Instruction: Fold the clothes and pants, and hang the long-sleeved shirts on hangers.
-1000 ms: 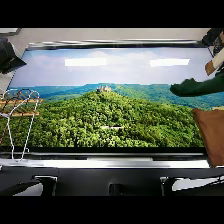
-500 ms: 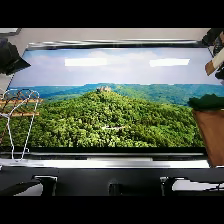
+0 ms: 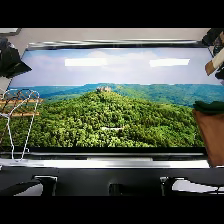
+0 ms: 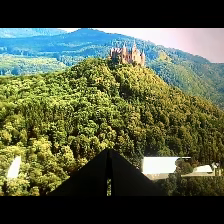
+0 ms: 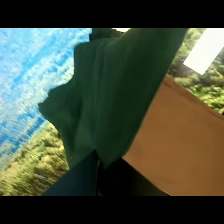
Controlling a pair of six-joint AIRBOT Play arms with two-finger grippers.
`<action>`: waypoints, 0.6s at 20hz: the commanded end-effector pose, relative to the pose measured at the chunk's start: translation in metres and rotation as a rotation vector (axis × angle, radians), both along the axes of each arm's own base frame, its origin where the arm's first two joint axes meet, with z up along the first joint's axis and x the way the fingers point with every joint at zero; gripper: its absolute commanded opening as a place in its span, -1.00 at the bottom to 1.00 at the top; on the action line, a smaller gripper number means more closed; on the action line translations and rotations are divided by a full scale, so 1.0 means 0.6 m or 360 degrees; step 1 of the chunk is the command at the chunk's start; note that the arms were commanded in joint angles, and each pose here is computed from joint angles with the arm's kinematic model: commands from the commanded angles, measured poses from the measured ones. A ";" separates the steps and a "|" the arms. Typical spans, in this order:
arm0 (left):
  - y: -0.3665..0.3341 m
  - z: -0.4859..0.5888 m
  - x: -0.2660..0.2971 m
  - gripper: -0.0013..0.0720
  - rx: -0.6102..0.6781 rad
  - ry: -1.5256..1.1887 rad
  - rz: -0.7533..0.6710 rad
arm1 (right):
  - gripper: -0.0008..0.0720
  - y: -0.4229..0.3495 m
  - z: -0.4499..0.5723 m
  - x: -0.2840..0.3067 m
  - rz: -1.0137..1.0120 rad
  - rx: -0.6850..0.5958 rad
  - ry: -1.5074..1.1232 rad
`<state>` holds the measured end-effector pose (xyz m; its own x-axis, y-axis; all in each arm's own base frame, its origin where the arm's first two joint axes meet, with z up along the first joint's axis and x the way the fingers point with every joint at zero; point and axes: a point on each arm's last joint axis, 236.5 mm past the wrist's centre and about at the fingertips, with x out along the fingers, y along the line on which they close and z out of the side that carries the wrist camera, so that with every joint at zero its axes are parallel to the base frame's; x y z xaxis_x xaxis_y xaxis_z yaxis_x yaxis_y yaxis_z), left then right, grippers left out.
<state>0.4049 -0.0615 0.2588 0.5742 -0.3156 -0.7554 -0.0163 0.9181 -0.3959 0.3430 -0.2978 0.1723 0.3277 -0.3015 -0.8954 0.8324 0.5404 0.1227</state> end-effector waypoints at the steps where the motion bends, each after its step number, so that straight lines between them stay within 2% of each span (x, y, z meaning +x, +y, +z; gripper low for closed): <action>1: 0.000 -0.002 -0.001 -0.92 0.0002 0.0007 -0.0003 | -0.90 0.009 -0.033 -0.047 0.0046 0.0042 0.0238; 8: 0.000 -0.002 -0.001 -0.92 0.0002 0.0007 -0.0003 | -0.90 0.035 -0.221 -0.187 0.0020 0.0268 0.0933; 12: 0.000 -0.001 -0.001 -0.92 0.0002 0.0007 -0.0003 | -0.90 0.040 -0.266 -0.236 0.0020 0.0289 0.1138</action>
